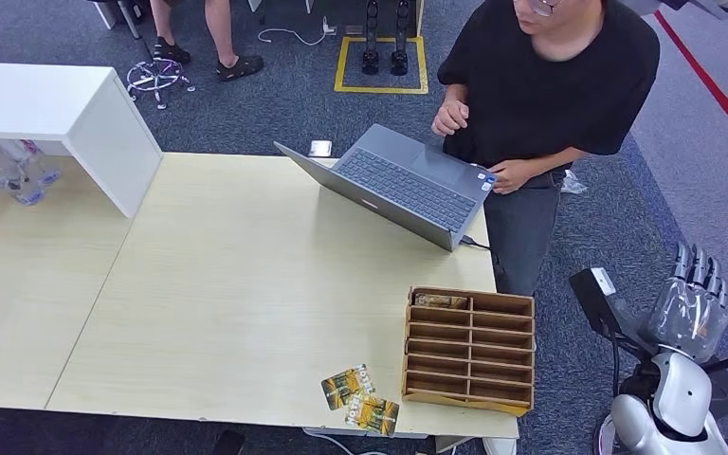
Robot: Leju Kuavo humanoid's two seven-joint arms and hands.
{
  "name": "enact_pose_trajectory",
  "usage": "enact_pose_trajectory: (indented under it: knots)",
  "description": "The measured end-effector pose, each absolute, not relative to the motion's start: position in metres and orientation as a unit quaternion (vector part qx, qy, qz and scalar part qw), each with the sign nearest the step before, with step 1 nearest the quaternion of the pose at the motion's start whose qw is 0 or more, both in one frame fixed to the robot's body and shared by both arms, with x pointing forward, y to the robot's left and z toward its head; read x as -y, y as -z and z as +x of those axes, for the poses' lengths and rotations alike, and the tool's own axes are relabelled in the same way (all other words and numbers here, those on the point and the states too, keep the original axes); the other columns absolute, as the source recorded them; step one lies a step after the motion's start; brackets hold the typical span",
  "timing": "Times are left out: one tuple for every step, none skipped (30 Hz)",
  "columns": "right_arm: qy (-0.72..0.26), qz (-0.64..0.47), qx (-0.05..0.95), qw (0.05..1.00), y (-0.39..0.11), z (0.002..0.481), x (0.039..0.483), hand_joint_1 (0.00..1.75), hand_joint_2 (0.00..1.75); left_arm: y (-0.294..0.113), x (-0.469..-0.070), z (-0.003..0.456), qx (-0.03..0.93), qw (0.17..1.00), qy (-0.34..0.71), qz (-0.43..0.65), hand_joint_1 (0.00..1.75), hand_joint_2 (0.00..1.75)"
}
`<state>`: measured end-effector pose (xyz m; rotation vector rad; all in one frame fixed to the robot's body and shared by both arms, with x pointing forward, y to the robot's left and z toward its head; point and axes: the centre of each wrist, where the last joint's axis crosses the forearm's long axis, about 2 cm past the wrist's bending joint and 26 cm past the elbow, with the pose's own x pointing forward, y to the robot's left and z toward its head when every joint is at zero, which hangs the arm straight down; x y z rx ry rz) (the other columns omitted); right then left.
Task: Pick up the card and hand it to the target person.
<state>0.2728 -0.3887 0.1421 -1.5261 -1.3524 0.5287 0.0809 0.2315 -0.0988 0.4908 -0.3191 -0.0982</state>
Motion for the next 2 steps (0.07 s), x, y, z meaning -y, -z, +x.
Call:
enact_pose_trajectory:
  knots:
    - [-0.217,-0.629,0.561,0.492,-0.1432,0.2716,0.3877,0.0,1.75,0.0988,-0.2315,0.0809,0.157,0.956,0.048,0.242,0.0,0.0]
    - [-0.216,-0.629,0.563,0.491,-0.1438,0.271,0.3872,0.0,1.75,0.0988,-0.2315,0.0808,0.157,0.956,0.048,0.242,0.0,0.0]
